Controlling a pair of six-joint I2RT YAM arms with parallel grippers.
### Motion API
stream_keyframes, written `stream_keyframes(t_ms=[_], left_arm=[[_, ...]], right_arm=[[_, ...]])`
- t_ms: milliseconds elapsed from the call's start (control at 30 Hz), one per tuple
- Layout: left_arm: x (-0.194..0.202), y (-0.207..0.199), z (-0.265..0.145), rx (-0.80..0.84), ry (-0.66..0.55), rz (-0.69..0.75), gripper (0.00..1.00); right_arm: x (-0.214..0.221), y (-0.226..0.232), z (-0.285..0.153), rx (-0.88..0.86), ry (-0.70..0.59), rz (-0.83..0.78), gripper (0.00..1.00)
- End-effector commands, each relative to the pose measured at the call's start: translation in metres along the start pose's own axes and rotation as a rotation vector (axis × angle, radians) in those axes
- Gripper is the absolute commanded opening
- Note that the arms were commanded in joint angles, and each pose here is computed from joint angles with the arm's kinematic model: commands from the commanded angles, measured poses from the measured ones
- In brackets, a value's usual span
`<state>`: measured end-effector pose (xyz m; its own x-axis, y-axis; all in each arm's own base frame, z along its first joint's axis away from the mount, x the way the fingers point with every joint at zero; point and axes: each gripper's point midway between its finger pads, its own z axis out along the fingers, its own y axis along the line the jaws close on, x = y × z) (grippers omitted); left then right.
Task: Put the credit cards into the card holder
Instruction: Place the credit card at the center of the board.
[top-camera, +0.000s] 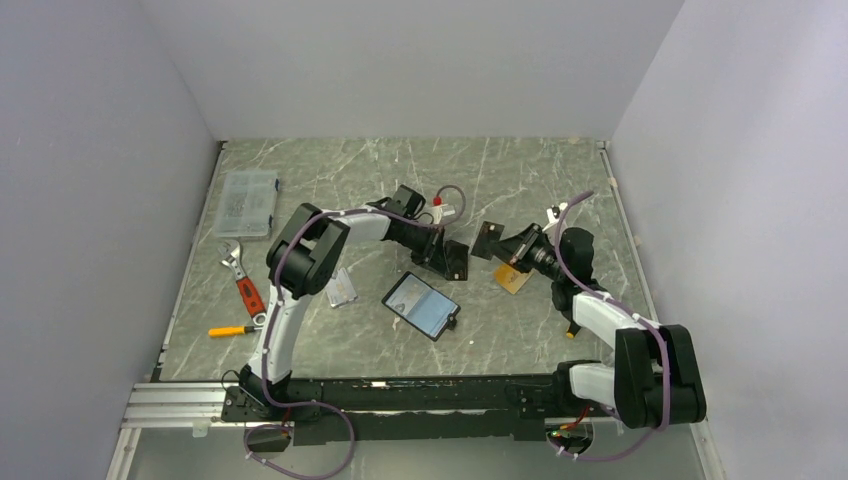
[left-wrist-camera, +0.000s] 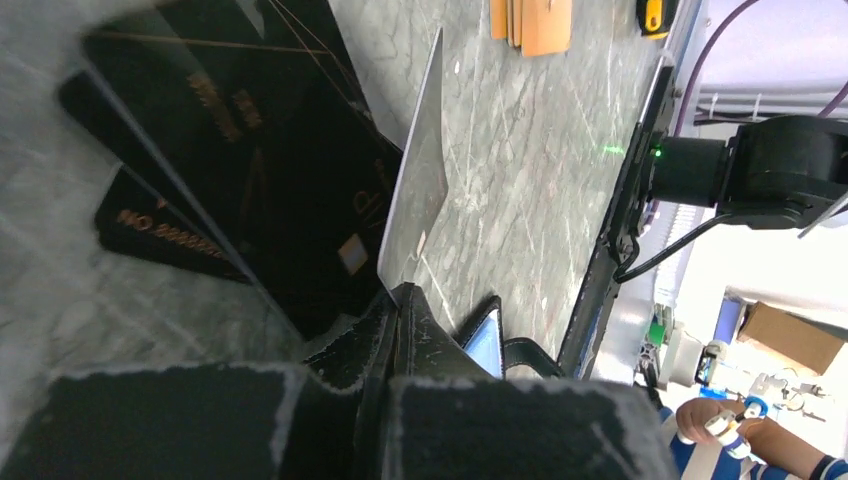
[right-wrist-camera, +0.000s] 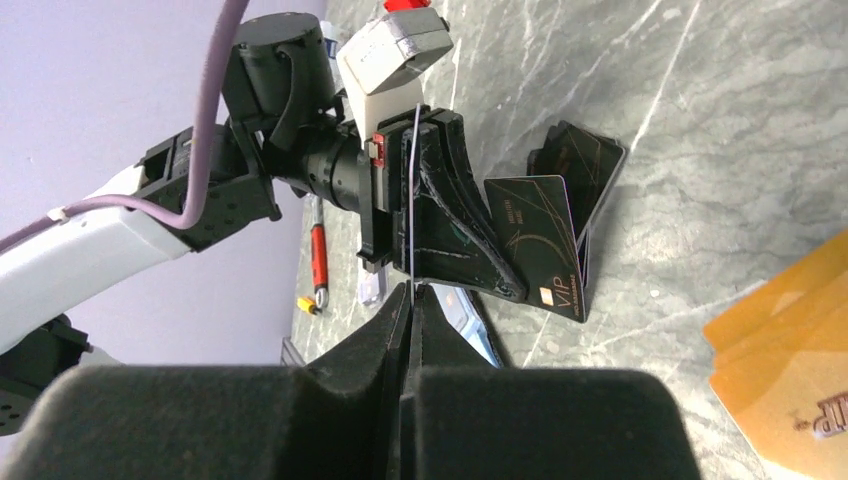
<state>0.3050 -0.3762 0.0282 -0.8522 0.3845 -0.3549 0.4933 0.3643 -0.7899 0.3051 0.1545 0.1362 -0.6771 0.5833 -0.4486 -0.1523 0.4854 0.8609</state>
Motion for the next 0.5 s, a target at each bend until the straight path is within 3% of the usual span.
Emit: stream_keyframes(t_ms=[0, 33, 133, 200, 467], left_arm=[[-0.007, 0.009, 0.002, -0.09, 0.018, 0.062, 0.05], [-0.009, 0.012, 0.001, -0.108, 0.018, 0.069, 0.1], [-0.012, 0.016, -0.001, -0.154, 0.026, 0.074, 0.4], [-0.015, 0.015, -0.006, -0.173, 0.016, 0.084, 0.52], [-0.035, -0.019, -0.042, -0.177, -0.055, 0.156, 0.62]], right_arm=[[0.004, 0.001, -0.006, -0.012, 0.008, -0.02, 0.0], [0.005, 0.002, -0.006, -0.016, 0.012, -0.021, 0.0], [0.008, 0.006, -0.007, -0.035, 0.035, -0.037, 0.0], [0.01, 0.008, -0.008, -0.047, 0.055, -0.043, 0.0], [0.018, 0.015, -0.011, -0.084, 0.107, -0.07, 0.0]])
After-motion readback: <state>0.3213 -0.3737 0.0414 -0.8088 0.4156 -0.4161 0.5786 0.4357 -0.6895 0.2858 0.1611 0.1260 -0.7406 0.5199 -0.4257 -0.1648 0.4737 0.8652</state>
